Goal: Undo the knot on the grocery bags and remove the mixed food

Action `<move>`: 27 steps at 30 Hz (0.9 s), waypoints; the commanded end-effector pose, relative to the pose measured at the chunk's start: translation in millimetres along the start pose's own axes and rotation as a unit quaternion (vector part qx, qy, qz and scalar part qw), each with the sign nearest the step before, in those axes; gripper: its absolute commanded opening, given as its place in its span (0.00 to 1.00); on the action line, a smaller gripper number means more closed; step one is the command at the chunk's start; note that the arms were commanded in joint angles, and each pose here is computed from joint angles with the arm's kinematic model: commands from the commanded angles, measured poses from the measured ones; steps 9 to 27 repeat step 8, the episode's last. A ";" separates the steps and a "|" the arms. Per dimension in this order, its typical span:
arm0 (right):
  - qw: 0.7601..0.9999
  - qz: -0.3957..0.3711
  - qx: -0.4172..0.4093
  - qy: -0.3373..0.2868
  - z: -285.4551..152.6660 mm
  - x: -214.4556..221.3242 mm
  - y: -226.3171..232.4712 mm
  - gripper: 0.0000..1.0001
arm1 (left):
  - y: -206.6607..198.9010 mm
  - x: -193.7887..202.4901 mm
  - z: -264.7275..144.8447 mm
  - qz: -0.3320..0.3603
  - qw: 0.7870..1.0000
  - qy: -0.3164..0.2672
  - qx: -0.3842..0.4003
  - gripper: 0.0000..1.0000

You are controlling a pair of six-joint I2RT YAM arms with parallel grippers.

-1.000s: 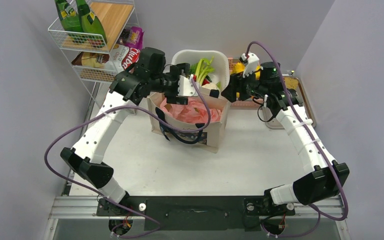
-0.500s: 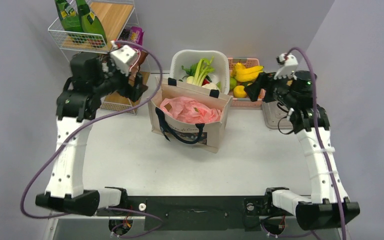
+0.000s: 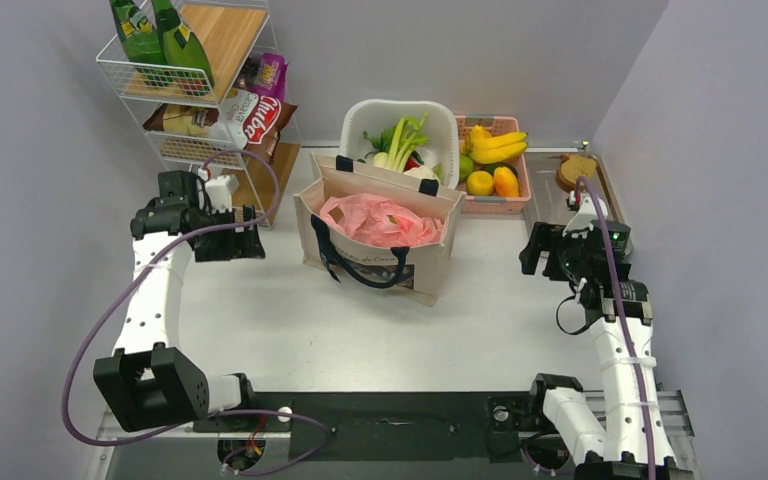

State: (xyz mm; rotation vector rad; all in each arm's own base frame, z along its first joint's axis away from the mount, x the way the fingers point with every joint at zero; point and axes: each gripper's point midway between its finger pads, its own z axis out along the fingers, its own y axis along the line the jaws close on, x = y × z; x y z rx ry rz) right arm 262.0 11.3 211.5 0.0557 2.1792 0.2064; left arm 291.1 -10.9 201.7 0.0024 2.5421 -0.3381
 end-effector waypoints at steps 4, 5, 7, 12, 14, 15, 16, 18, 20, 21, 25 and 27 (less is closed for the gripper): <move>0.999 -0.025 0.032 -0.020 -4.4 -5.2 -13.2 0.80 | 11.0 12.9 -11.0 -0.004 0.999 -0.024 -0.045 0.81; 0.999 -0.028 0.034 -0.020 -4.1 -6.6 -13.9 0.80 | 11.4 12.2 -12.2 0.001 0.999 -0.027 -0.046 0.81; 0.999 -0.035 0.034 -0.018 -3.3 -9.3 -14.9 0.80 | 9.6 10.4 -14.1 0.017 0.998 -0.032 -0.044 0.81; 0.998 -0.043 0.035 -0.018 -3.0 -10.9 -15.5 0.80 | 9.5 9.9 -13.8 0.024 0.998 -0.032 -0.046 0.81; 0.998 -0.043 0.035 -0.018 -3.0 -10.9 -15.5 0.80 | 9.5 9.9 -13.8 0.024 0.998 -0.032 -0.046 0.81; 0.998 -0.043 0.035 -0.018 -3.0 -10.9 -15.5 0.80 | 9.5 9.9 -13.8 0.024 0.998 -0.032 -0.046 0.81; 0.998 -0.043 0.035 -0.018 -3.0 -10.9 -15.5 0.80 | 9.5 9.9 -13.8 0.024 0.998 -0.032 -0.046 0.81; 0.998 -0.043 0.035 -0.018 -3.0 -10.9 -15.5 0.80 | 9.5 9.9 -13.8 0.024 0.998 -0.032 -0.046 0.81; 0.998 -0.043 0.035 -0.018 -3.0 -10.9 -15.5 0.80 | 9.5 9.9 -13.8 0.024 0.998 -0.032 -0.046 0.81; 0.998 -0.043 0.035 -0.018 -3.0 -10.9 -15.5 0.80 | 9.5 9.9 -13.8 0.024 0.998 -0.032 -0.046 0.81; 0.998 -0.043 0.035 -0.018 -3.0 -10.9 -15.5 0.80 | 9.5 9.9 -13.8 0.024 0.998 -0.032 -0.046 0.81; 0.998 -0.043 0.035 -0.018 -3.0 -10.9 -15.5 0.80 | 9.5 9.9 -13.8 0.024 0.998 -0.032 -0.046 0.81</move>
